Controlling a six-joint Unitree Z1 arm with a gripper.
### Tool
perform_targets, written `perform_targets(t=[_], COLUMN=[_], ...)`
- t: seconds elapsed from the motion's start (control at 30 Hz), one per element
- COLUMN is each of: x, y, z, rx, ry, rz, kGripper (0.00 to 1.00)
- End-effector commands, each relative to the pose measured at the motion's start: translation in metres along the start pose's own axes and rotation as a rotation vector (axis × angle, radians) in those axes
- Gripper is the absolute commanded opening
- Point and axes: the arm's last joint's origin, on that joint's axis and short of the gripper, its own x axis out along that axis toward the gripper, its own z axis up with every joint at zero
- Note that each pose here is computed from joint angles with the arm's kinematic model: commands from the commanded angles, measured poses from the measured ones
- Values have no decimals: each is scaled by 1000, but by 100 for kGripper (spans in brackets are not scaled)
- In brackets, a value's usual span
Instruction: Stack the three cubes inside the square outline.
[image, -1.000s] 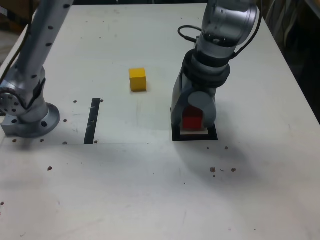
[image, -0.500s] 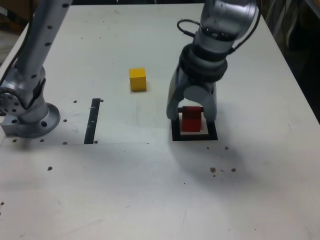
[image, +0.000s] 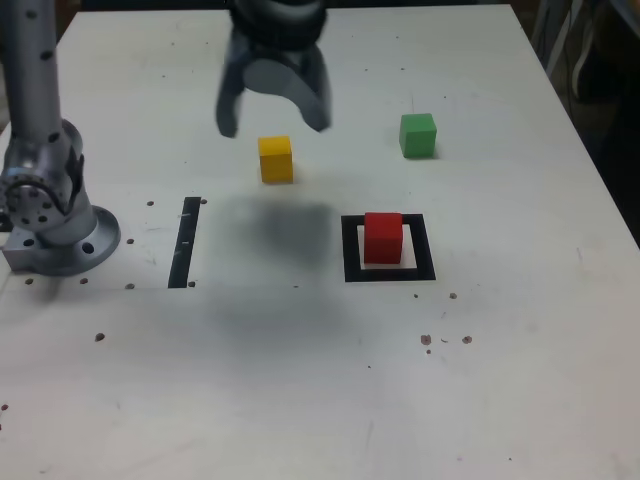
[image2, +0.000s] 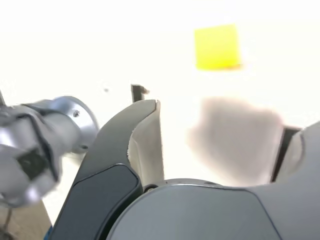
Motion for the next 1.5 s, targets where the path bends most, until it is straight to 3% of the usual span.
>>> perform_targets(t=[0.0, 0.23, 0.5, 0.7, 0.9, 1.0, 1.17, 1.47], x=[-4, 26, 68, 79, 88, 92, 95, 99], y=[12, 26, 35, 38, 35, 35, 36, 39], z=[-30, -22, 21, 28, 35, 39, 44, 50], rx=[-47, -92, -108, -112, -99, -101, -107, -102], ry=[-61, -60, 4, 27, 55, 46, 20, 7], rz=[5, -6, -30, -43, -84, -99, -99, -102], kGripper=[99, 99, 96, 90, 80, 69, 49, 32])
